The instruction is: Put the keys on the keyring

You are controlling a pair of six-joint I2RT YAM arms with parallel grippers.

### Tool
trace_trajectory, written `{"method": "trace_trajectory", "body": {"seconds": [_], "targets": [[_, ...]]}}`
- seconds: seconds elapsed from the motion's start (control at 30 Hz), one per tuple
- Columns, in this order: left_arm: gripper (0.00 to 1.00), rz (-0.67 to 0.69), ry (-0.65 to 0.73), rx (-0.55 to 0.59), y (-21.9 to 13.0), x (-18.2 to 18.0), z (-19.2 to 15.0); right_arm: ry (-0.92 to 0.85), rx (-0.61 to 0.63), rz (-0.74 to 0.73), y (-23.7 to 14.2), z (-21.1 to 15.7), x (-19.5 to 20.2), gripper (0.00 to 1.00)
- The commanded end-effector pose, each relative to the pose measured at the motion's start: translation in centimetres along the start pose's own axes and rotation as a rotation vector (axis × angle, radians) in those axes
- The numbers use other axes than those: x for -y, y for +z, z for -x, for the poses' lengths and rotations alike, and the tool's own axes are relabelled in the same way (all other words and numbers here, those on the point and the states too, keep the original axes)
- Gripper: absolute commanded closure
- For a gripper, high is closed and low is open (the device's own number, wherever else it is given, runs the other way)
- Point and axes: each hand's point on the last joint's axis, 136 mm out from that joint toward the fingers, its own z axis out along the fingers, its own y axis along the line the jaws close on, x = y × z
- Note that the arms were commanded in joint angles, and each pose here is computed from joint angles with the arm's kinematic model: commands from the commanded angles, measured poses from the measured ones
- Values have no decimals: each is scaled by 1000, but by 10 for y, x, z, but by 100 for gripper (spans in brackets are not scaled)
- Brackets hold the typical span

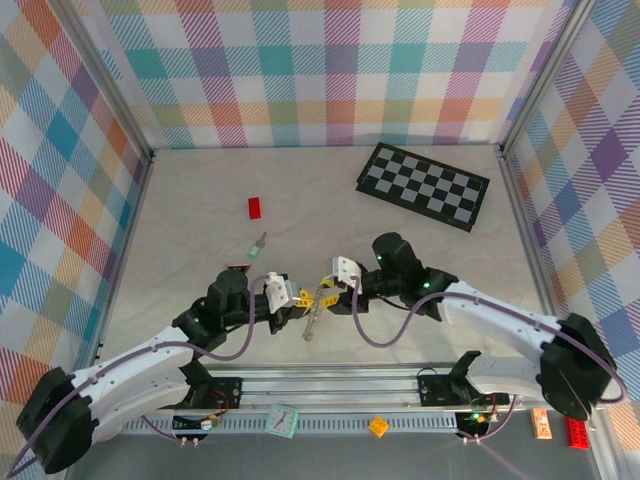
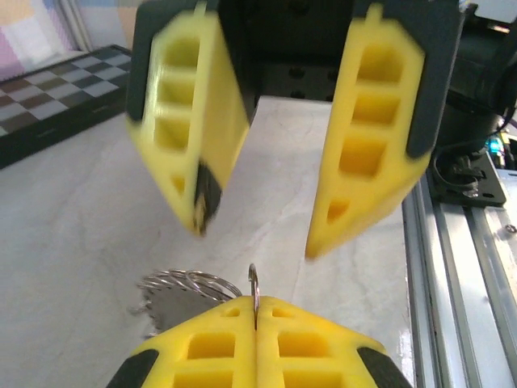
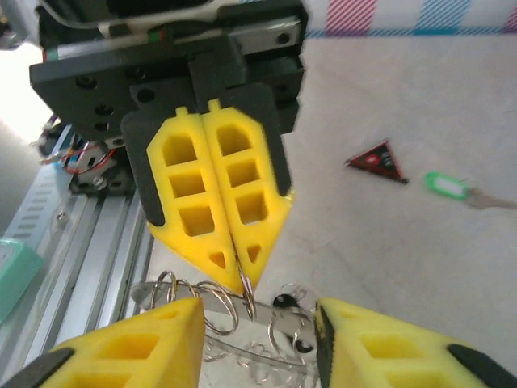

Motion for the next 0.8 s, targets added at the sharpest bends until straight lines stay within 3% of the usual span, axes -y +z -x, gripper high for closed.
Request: {"method": "trace_trajectory", "body": {"seconds": [0.0,0.2,0.33,0.57,0.77], "targets": [[100,92,28,35,-16,-13,33,84,15,-197,-18,9,28,55],[100,294,22,1,-47,-39,47,334,-70,-390,-28,-15,56,54],[100,445,14,3,-68,-58,54,492,-162,-323,-13,-38,45,57],[100,783,-75,-47,-103,-104,35,555,-341,-234,31,-71,13,57],[100,988,-118,-16,-139,-123,29,342,-471,-164,74,-89,-19,53]]}}
